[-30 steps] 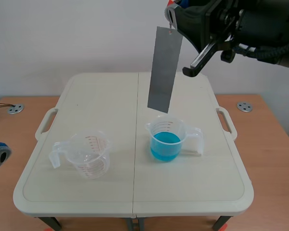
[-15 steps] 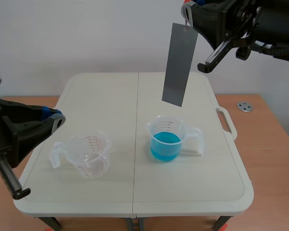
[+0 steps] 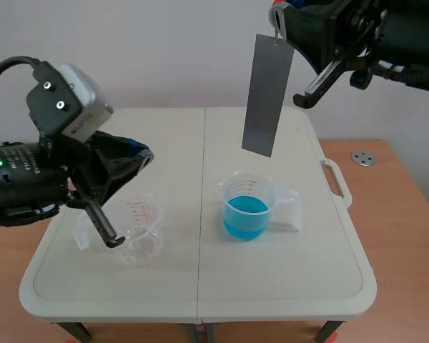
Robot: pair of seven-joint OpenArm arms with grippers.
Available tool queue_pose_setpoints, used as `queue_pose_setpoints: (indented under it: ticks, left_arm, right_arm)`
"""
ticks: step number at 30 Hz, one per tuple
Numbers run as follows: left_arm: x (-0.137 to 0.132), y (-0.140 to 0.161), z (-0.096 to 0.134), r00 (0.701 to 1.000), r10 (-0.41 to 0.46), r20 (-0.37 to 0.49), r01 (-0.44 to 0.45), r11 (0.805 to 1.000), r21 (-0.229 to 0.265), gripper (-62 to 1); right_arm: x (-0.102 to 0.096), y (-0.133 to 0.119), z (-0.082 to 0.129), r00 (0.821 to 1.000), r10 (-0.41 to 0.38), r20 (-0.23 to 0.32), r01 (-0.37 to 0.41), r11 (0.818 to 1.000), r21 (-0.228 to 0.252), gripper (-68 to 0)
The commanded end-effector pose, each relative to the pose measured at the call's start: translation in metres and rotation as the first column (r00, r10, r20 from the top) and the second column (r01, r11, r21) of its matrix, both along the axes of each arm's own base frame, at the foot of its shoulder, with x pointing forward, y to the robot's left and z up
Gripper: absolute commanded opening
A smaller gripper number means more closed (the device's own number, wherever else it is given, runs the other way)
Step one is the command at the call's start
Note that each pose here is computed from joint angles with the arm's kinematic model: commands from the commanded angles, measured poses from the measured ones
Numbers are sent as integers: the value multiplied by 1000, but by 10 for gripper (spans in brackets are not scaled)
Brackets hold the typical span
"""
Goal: Hold the metal plate by the orange handle, dip it into the blue solution, take it out and point at it, then put the plate back in the beaker on the left.
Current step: 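Point at the plate with the left hand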
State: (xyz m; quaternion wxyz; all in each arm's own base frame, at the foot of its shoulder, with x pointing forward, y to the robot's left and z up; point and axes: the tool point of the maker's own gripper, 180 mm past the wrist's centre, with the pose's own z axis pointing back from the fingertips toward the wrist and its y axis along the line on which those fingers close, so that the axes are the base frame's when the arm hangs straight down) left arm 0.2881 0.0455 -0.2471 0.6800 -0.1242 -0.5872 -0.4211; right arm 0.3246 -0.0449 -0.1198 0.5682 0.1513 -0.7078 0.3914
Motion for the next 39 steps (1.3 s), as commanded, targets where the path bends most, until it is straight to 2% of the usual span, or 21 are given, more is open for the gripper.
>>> queue_pose_setpoints:
  ticks: [1, 8, 23, 27, 39]
  left_arm:
    - [3, -7, 3, 1000, -6, 17, 6, 1000, -19, -575]
    - [18, -28, -17, 1000, -21, 10, 21, 1000, 13, -575]
    - [43, -73, -23, 997, -48, 54, 46, 998, 45, -575]
    - [50, -78, -25, 997, -44, 62, 40, 997, 61, -575]
    - [58, -81, -17, 996, -26, 84, 22, 999, 47, -575]
  right_arm:
    - [-3, 1, 14, 999, 18, 44, -18, 1000, 1, -662]
    - [-3, 2, 14, 999, 20, 44, -20, 1000, 5, -662]
    - [-4, 2, 15, 999, 23, 43, -24, 1000, 12, -662]
    - [-4, 2, 16, 999, 27, 42, -27, 999, 20, -662]
    - [-4, 3, 16, 999, 28, 42, -29, 999, 22, -662]
